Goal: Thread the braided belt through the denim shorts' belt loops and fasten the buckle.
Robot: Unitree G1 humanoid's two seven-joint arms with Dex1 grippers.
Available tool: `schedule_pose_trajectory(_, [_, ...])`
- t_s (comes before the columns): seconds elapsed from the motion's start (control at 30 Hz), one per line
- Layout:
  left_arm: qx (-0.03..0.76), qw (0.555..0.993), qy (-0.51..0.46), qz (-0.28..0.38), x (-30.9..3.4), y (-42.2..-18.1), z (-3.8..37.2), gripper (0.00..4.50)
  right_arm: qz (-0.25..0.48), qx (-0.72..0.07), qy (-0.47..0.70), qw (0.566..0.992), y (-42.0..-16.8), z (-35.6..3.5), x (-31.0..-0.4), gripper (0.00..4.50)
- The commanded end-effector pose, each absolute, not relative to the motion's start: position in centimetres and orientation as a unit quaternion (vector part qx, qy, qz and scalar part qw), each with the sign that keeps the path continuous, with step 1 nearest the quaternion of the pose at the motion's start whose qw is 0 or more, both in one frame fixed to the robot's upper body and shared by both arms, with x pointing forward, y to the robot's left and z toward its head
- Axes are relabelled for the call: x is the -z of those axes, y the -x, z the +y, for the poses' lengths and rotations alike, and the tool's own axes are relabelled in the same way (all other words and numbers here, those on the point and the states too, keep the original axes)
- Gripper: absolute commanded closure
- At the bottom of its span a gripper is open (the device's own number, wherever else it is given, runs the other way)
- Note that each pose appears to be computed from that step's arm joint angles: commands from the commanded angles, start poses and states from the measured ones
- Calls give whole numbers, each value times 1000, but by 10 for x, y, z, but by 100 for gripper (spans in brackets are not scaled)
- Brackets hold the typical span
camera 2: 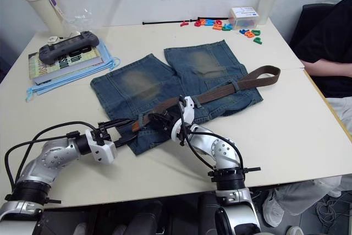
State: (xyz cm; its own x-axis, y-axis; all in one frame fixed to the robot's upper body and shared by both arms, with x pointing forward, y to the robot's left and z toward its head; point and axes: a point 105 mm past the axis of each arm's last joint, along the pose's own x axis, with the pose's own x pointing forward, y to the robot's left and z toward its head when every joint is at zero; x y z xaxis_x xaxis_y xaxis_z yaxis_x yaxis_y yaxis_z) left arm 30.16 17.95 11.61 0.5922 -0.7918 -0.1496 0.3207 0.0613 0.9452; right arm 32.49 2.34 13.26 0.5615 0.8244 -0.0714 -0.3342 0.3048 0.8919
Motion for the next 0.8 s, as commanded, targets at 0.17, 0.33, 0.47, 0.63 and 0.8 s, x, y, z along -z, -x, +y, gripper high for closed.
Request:
schedule_pose_trajectory(0.17, [397,682,-569,-232,-115,-304,177,449,268,-407,-451,748,-317,34,-143,450])
schedule_pose_trajectory(0.33, [395,678,-577,-228,-114,-305,179,449,268,-408,-443,752,-318,33,-143,450])
schedule_pose_trajectory(0.47, [395,676,-578,-229,-115,-305,179,449,265,-393,-436,765,-321,29,-144,450])
schedule_pose_trajectory(0.63, [393,677,-577,-230,-113,-305,178,450,248,-386,-432,776,-320,18,-153,289])
schedule_pose_trajectory(0.8, [392,678,-577,-233,-114,-304,177,450,233,-360,-412,804,-314,-10,-159,68])
